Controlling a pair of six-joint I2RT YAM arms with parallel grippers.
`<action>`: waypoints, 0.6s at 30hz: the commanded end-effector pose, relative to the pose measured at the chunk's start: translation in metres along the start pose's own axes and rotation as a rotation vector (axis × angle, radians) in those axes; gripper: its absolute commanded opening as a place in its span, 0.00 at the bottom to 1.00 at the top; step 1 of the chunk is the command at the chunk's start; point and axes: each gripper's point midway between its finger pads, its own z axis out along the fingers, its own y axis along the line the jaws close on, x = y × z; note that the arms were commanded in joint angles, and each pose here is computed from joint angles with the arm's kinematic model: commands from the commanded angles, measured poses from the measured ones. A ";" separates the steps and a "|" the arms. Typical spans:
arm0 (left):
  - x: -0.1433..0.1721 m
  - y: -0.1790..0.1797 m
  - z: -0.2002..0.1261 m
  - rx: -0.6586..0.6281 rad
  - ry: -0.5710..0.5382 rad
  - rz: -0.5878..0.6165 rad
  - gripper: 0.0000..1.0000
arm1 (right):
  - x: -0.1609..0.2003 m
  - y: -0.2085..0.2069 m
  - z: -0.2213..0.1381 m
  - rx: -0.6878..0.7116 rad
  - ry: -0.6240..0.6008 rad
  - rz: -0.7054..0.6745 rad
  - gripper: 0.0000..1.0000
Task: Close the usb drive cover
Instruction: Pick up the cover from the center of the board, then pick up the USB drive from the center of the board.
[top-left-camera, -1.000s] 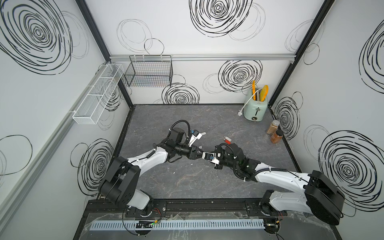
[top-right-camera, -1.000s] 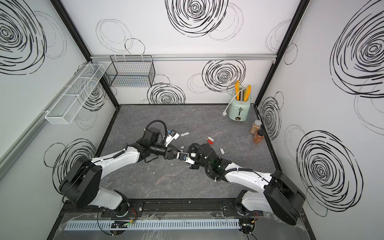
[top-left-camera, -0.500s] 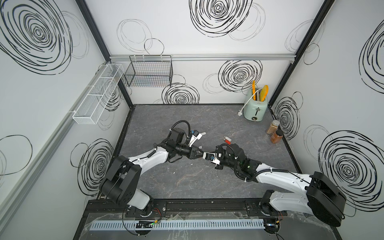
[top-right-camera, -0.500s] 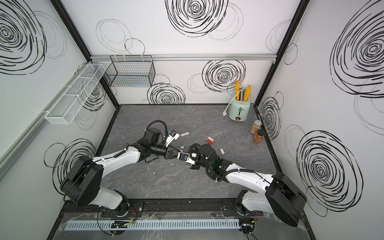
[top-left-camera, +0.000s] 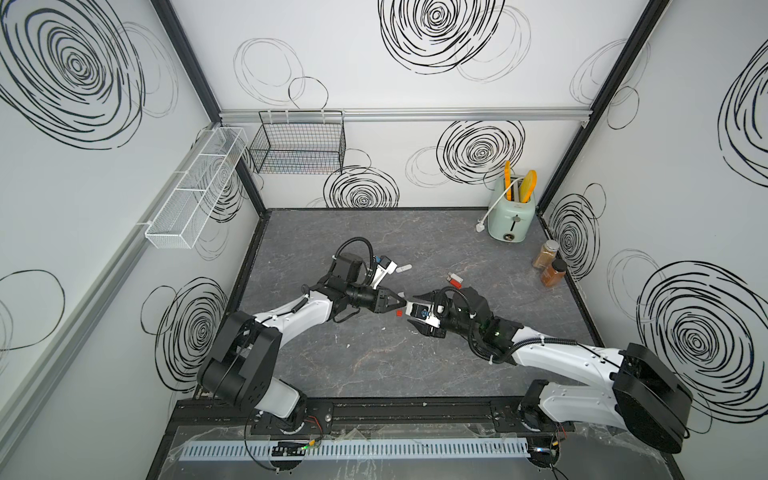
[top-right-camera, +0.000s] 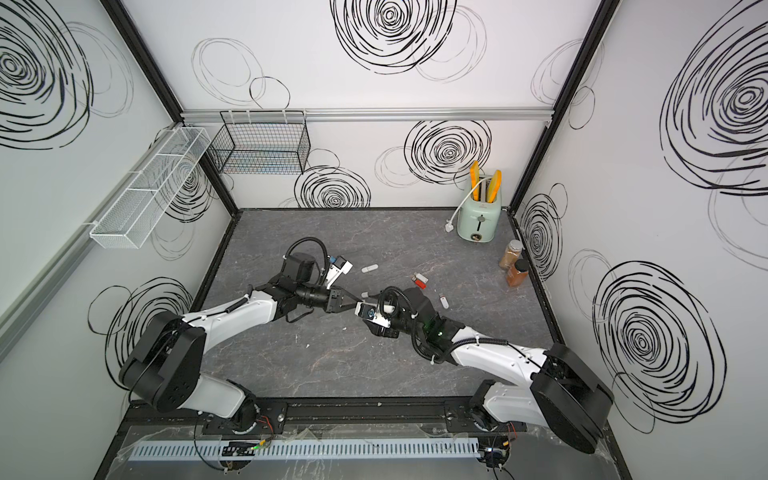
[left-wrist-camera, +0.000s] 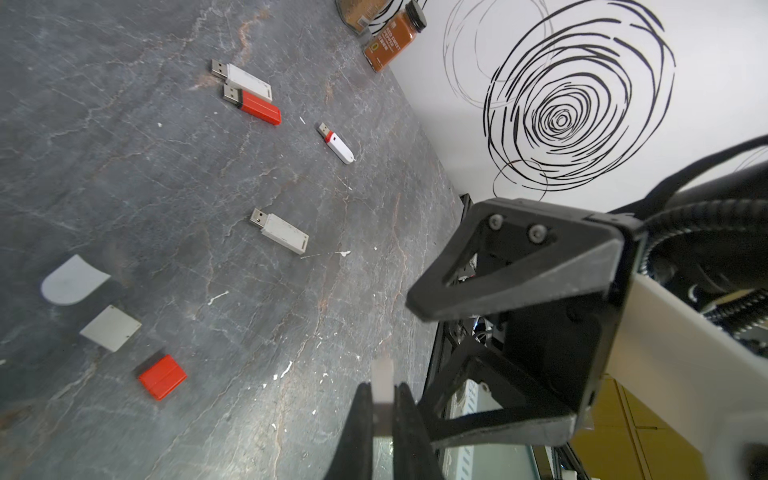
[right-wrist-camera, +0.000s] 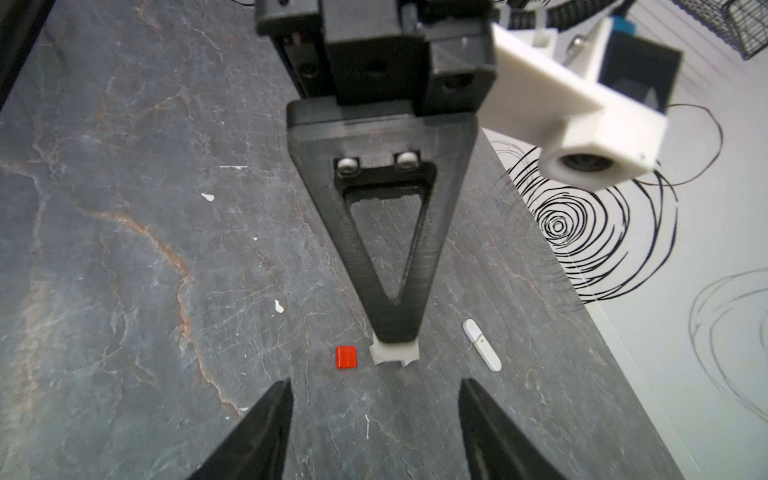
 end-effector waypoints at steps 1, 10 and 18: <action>-0.011 0.001 -0.006 -0.013 -0.023 0.028 0.00 | -0.004 -0.020 -0.004 0.054 0.009 0.096 0.72; -0.018 0.011 -0.008 -0.034 -0.007 -0.001 0.00 | 0.017 -0.079 -0.021 0.192 0.081 0.504 0.85; -0.015 0.013 -0.005 -0.034 0.008 -0.007 0.00 | 0.071 -0.094 -0.027 0.316 0.272 0.796 0.82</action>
